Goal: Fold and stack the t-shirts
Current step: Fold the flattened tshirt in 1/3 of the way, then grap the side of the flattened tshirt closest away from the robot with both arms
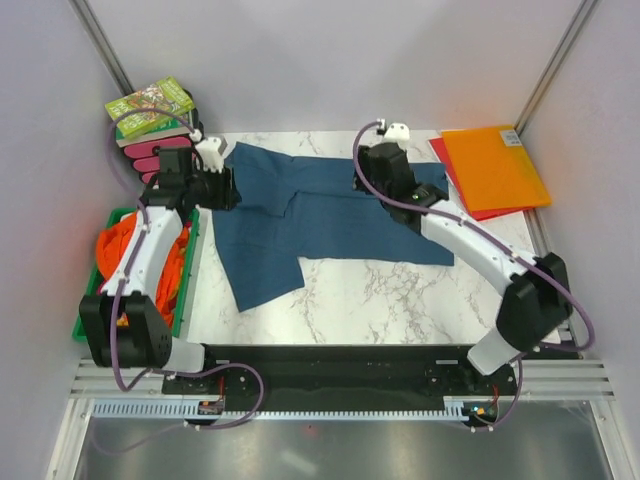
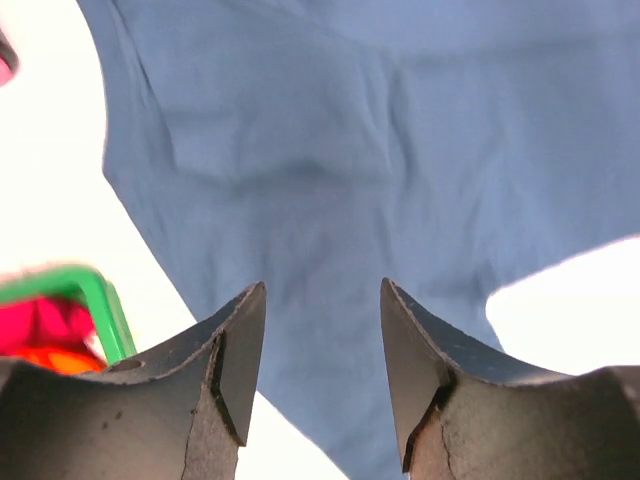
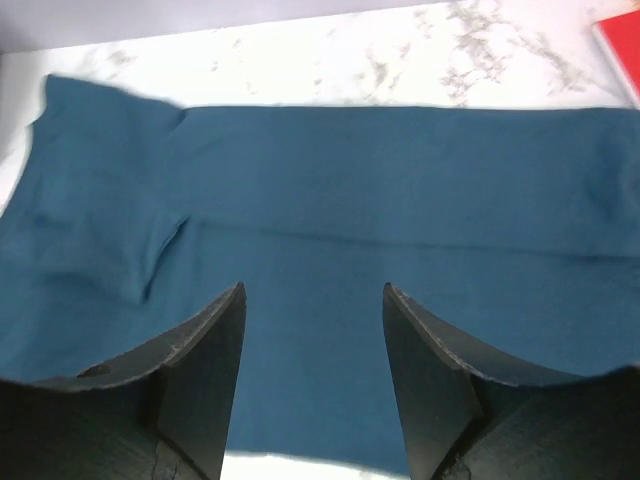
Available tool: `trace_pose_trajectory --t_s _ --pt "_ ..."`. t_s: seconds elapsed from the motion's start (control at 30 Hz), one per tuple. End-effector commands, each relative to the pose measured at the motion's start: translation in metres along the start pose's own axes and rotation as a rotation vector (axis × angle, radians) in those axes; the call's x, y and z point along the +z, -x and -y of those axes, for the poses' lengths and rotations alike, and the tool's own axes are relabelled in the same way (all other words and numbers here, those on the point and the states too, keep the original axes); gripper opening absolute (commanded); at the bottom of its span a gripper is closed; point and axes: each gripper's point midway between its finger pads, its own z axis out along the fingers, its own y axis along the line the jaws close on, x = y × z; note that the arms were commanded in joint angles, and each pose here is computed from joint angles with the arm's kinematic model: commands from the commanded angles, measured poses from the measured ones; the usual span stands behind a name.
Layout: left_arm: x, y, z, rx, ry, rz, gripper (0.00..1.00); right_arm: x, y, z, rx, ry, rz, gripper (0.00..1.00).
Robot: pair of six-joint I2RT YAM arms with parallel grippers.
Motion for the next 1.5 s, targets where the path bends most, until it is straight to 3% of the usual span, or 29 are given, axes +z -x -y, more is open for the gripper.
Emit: trace_pose_trajectory --t_s 0.0,0.17,0.4,0.53,0.7,0.83,1.2,1.47 --pt "-0.011 -0.086 0.015 0.094 -0.069 -0.118 0.56 -0.036 -0.068 0.034 -0.054 -0.096 -0.077 0.64" --pt "-0.034 -0.152 0.029 0.089 -0.111 -0.238 0.58 -0.073 -0.118 0.045 -0.074 -0.114 -0.113 0.63" --pt "-0.05 -0.159 0.021 0.114 -0.069 -0.358 0.61 -0.103 -0.145 0.029 -0.113 -0.088 -0.123 0.62" --pt "-0.062 -0.17 0.017 0.219 -0.081 -0.414 0.61 -0.114 -0.155 0.019 -0.146 -0.084 -0.12 0.62" --pt "-0.078 -0.218 0.021 0.303 -0.149 -0.524 0.61 -0.118 -0.168 0.014 -0.19 -0.089 -0.129 0.62" --pt "-0.088 -0.251 0.031 0.282 -0.233 -0.647 0.6 -0.111 -0.179 0.011 -0.223 -0.107 -0.143 0.62" --pt "-0.063 -0.238 0.045 0.094 -0.319 -0.738 0.59 -0.097 -0.196 -0.003 -0.241 -0.103 -0.168 0.62" --pt "-0.045 -0.25 0.049 0.135 -0.289 -0.806 0.59 -0.093 -0.203 -0.003 -0.247 -0.109 -0.174 0.62"
